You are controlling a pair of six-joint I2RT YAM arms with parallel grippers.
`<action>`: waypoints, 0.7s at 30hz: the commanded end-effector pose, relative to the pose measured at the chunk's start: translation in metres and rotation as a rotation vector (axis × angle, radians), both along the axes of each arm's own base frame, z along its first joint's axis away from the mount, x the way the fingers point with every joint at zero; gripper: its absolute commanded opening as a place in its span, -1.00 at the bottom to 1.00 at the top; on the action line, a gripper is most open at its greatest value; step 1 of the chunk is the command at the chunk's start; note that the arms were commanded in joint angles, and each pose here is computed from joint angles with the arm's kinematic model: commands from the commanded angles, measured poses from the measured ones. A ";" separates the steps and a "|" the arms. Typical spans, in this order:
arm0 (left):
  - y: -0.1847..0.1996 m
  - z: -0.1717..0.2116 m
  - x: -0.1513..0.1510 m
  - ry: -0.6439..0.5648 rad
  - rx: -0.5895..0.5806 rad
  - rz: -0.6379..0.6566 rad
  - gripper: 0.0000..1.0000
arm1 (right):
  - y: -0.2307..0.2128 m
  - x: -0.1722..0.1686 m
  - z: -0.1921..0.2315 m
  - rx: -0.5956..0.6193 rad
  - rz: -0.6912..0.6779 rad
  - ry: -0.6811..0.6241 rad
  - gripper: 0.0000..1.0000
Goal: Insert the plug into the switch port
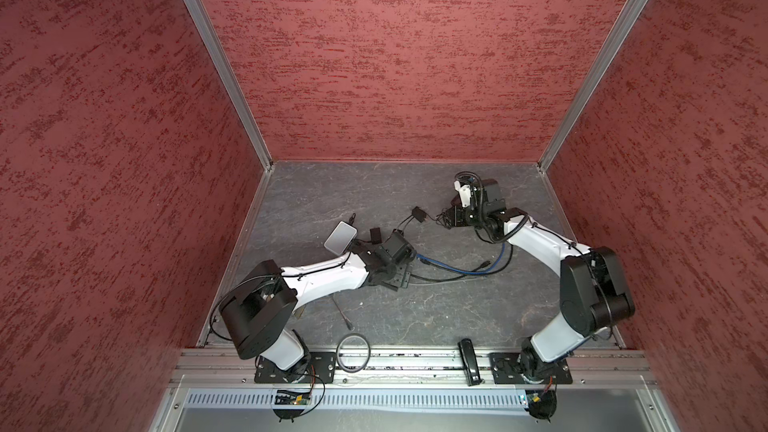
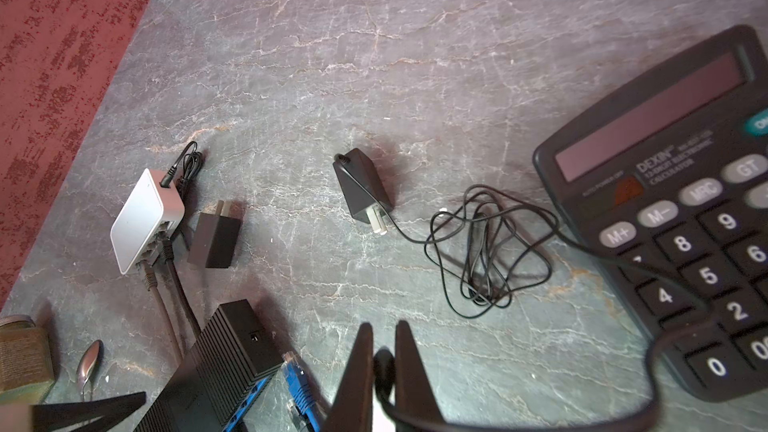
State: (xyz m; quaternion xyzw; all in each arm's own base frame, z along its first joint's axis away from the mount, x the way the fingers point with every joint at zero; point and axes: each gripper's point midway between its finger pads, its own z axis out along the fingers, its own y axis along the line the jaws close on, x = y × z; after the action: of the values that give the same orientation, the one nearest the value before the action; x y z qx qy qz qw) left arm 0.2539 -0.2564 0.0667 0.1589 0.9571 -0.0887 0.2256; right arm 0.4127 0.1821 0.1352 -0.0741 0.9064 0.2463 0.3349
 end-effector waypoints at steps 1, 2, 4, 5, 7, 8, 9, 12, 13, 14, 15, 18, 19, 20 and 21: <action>0.005 -0.004 0.004 0.053 0.027 0.013 0.70 | 0.002 -0.002 0.008 0.011 -0.002 -0.026 -0.94; 0.005 -0.003 0.006 0.057 0.031 0.020 0.70 | 0.002 -0.001 0.008 0.014 -0.001 -0.027 -0.94; 0.004 -0.004 0.011 0.073 0.037 0.026 0.69 | 0.002 -0.002 0.008 0.014 -0.001 -0.027 -0.94; 0.003 -0.003 0.013 0.074 0.039 0.028 0.69 | 0.002 -0.002 0.009 0.015 -0.001 -0.029 -0.94; 0.001 -0.002 0.019 0.075 0.054 0.030 0.69 | 0.002 -0.002 0.009 0.018 -0.001 -0.030 -0.93; 0.000 -0.001 0.020 0.077 0.061 0.028 0.68 | 0.003 -0.002 0.010 0.020 0.001 -0.033 -0.93; 0.000 -0.003 0.022 0.081 0.070 0.027 0.68 | 0.003 -0.002 0.010 0.021 0.001 -0.032 -0.93; -0.003 -0.007 0.026 0.088 0.092 0.018 0.68 | 0.003 -0.003 0.011 0.023 0.004 -0.032 -0.93; -0.004 -0.008 0.026 0.091 0.100 0.013 0.68 | 0.004 -0.003 0.011 0.022 0.005 -0.034 -0.93; -0.005 -0.009 0.027 0.094 0.103 0.010 0.68 | 0.003 -0.003 0.010 0.022 0.004 -0.032 -0.93; -0.007 -0.010 0.029 0.095 0.104 0.006 0.68 | 0.003 -0.003 0.011 0.021 0.005 -0.033 -0.93; -0.008 -0.017 0.029 0.113 0.124 -0.004 0.69 | 0.004 -0.003 0.011 0.023 0.006 -0.031 -0.93; -0.008 -0.020 0.028 0.118 0.134 -0.004 0.68 | 0.004 -0.003 0.010 0.024 0.006 -0.031 -0.93; -0.007 -0.022 0.029 0.123 0.145 -0.002 0.68 | 0.004 -0.003 0.011 0.024 0.007 -0.032 -0.93; -0.005 -0.025 0.029 0.129 0.158 0.000 0.68 | 0.005 -0.003 0.011 0.025 0.008 -0.032 -0.93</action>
State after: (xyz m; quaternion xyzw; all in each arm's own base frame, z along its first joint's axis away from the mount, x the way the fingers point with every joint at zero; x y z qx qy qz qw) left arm 0.2834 -0.2648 0.0465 0.1606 0.9727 -0.0392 0.1627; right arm 0.4117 0.1825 0.1337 -0.0747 0.9061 0.2471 0.3353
